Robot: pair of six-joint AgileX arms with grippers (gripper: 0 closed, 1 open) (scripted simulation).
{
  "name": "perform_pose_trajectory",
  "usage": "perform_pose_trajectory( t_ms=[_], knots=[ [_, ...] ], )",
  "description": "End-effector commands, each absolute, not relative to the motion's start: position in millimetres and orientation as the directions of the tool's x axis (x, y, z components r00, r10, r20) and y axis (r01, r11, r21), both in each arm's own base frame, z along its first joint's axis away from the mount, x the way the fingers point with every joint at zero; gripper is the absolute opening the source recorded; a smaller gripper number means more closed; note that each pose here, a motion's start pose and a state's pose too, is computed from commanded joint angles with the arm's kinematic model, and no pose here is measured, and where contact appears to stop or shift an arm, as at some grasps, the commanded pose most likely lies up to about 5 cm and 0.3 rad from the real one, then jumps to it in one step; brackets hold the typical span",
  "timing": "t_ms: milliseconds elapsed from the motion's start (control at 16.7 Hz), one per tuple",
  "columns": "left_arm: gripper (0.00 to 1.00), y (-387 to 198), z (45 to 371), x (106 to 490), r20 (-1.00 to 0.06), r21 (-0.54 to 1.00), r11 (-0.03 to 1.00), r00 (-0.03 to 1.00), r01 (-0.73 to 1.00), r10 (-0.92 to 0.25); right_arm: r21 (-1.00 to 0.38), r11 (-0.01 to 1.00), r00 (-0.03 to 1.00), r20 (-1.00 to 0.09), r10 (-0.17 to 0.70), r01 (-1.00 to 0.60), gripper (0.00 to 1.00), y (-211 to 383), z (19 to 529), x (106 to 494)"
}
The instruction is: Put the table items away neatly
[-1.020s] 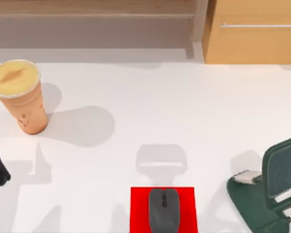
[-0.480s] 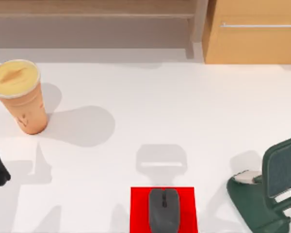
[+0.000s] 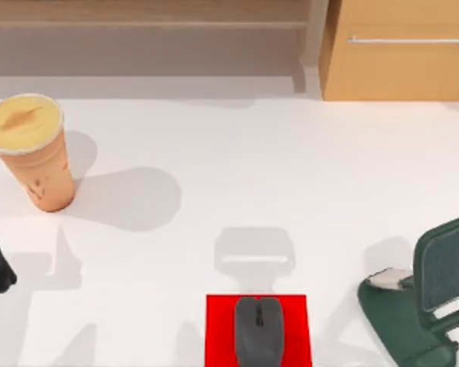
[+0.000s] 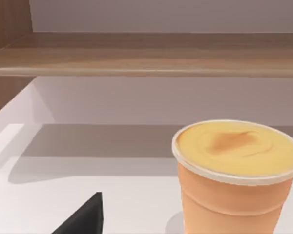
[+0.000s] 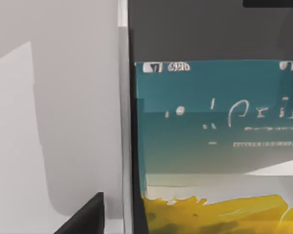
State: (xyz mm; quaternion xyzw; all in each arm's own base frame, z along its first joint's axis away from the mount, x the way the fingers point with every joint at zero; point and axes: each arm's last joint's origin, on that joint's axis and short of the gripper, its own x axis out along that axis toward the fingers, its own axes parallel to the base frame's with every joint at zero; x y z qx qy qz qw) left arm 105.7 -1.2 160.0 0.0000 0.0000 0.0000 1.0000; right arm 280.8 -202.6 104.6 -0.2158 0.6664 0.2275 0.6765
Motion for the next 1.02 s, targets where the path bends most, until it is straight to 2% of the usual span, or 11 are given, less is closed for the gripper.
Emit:
perform_pose_trajectory(
  t_ms=[60,840,1020],
  knots=[
    [1.0,-1.2,160.0,105.7,0.0,0.0,1.0,1.0,0.0,0.0,0.011,0.803,0.008,-1.0,0.02,-0.595,1.0,-202.6,104.6,280.8],
    [1.0,-1.2,160.0,105.7,0.0,0.0,1.0,1.0,0.0,0.0,0.011,0.803,0.008,-1.0,0.02,-0.595,0.02,-202.6,104.6,280.8],
    [1.0,-1.2,160.0,105.7,0.0,0.0,1.0,1.0,0.0,0.0,0.011,0.803,0.008,-1.0,0.02,-0.595,0.0,-202.6,104.6,280.8]
  ],
)
